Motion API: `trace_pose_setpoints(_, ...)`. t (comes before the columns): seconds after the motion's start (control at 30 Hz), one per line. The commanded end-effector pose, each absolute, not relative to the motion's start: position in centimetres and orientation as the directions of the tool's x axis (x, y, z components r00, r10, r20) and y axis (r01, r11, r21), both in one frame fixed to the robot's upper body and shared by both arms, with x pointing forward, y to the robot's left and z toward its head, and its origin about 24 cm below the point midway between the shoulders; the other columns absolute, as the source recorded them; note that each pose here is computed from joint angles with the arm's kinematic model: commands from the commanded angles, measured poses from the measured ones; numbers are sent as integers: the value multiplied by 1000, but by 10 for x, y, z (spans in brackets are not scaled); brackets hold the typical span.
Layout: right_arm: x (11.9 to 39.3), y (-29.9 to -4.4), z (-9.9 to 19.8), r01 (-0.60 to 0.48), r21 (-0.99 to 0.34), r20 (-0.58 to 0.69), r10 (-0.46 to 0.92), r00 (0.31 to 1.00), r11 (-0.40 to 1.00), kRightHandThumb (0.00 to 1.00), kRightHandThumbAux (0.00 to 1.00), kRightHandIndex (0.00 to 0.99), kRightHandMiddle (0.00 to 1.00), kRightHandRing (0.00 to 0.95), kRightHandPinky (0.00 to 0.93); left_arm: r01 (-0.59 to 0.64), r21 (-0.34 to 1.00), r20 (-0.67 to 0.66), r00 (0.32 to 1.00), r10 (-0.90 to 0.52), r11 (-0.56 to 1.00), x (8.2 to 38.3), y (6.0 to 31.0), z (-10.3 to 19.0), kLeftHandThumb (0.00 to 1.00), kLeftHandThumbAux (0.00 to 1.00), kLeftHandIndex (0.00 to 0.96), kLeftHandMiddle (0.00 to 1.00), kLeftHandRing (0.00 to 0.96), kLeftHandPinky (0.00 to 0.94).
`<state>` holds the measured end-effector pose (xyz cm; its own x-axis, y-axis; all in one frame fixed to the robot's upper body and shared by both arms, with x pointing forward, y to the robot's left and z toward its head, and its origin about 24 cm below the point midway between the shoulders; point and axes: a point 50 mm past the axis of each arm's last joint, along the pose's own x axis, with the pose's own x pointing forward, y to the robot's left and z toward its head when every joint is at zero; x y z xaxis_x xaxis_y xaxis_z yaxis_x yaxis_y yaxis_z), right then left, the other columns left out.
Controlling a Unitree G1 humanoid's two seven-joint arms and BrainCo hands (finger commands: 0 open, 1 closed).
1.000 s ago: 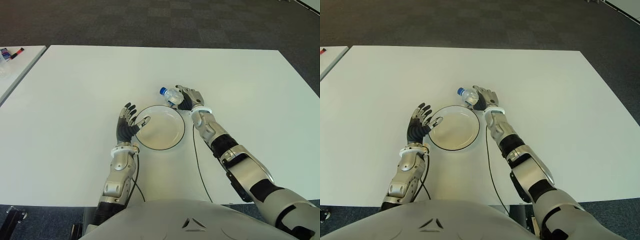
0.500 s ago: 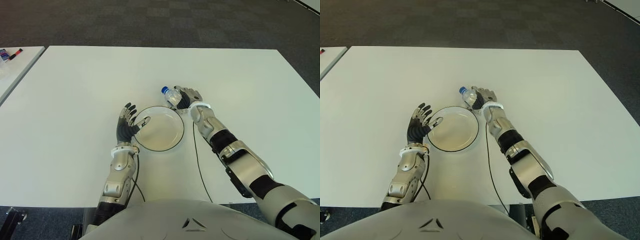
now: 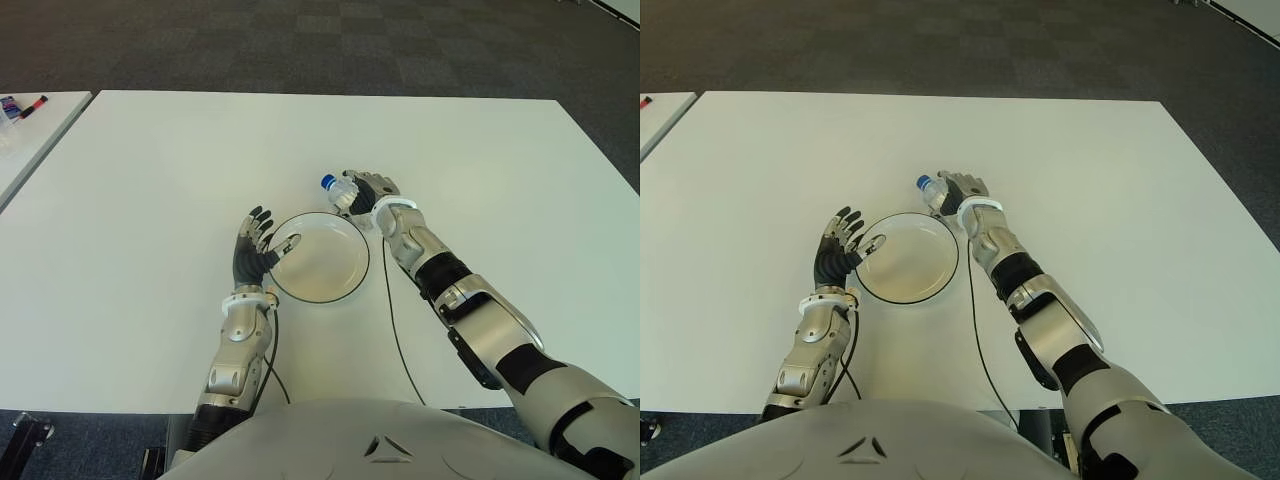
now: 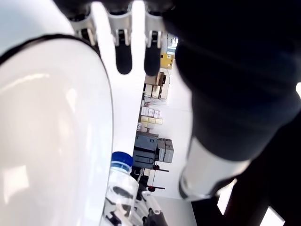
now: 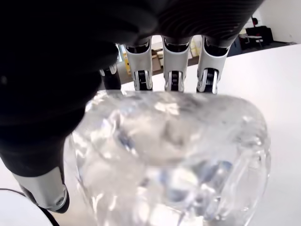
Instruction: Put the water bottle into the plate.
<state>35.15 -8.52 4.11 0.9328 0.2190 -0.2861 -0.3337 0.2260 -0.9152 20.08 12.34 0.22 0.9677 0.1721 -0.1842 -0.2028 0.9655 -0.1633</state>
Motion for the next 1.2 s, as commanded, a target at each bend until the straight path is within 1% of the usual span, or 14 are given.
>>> trace_pose_setpoints(0.03,353,-84,42,-367,-895,-320,208,924,255,384,702,78,220,241,312,-238,-238,-215,958,188,942,198,107,3,0,924,136,164,151,165)
trace_pose_setpoints(0.2,356,-83,40,-411,-877,-369,200,908,249,381,702,88,213,232,323,-238,-236,-214,958,189,942,198,107,3,0,929,137,168,151,165)
trace_pose_setpoints(0.33,360,-83,38,-456,-862,-418,202,886,220,356,692,102,215,237,334,-238,-236,-214,959,189,942,198,107,3,0,931,135,170,153,174)
trace_pose_setpoints(0.4,361,-83,37,-483,-856,-447,206,871,185,325,682,105,215,245,354,-239,-238,-214,958,190,941,198,107,3,0,932,134,170,155,179)
trace_pose_setpoints(0.47,362,-82,37,-501,-852,-468,208,859,152,300,676,114,216,253,397,-240,-239,-214,958,190,941,198,107,3,0,932,133,171,156,178)
trace_pose_setpoints(0.6,364,-82,36,-531,-842,-506,200,839,99,273,668,147,218,265,459,-239,-240,-212,959,190,941,197,108,4,0,934,131,172,158,176)
trace_pose_setpoints(0.77,365,-80,35,-550,-832,-531,190,826,67,259,661,179,214,274,492,-240,-239,-212,959,191,941,197,108,4,0,934,128,170,156,170)
trace_pose_setpoints(0.93,365,-78,35,-558,-827,-538,187,822,67,257,655,207,208,291,527,-244,-237,-214,957,195,940,196,109,4,0,934,129,170,156,172)
trace_pose_setpoints(1.1,365,-76,35,-559,-825,-537,194,821,79,274,658,240,207,378,627,-243,-237,-214,957,194,941,196,109,4,0,935,127,168,155,168)
trace_pose_setpoints(1.13,365,-76,35,-559,-825,-537,195,821,81,276,658,242,207,385,634,-243,-237,-214,957,193,941,196,109,4,0,935,127,168,155,167)
trace_pose_setpoints(1.2,365,-75,35,-559,-825,-536,196,821,83,284,661,251,234,457,683,-243,-237,-214,958,193,941,196,109,4,0,936,129,169,155,162)
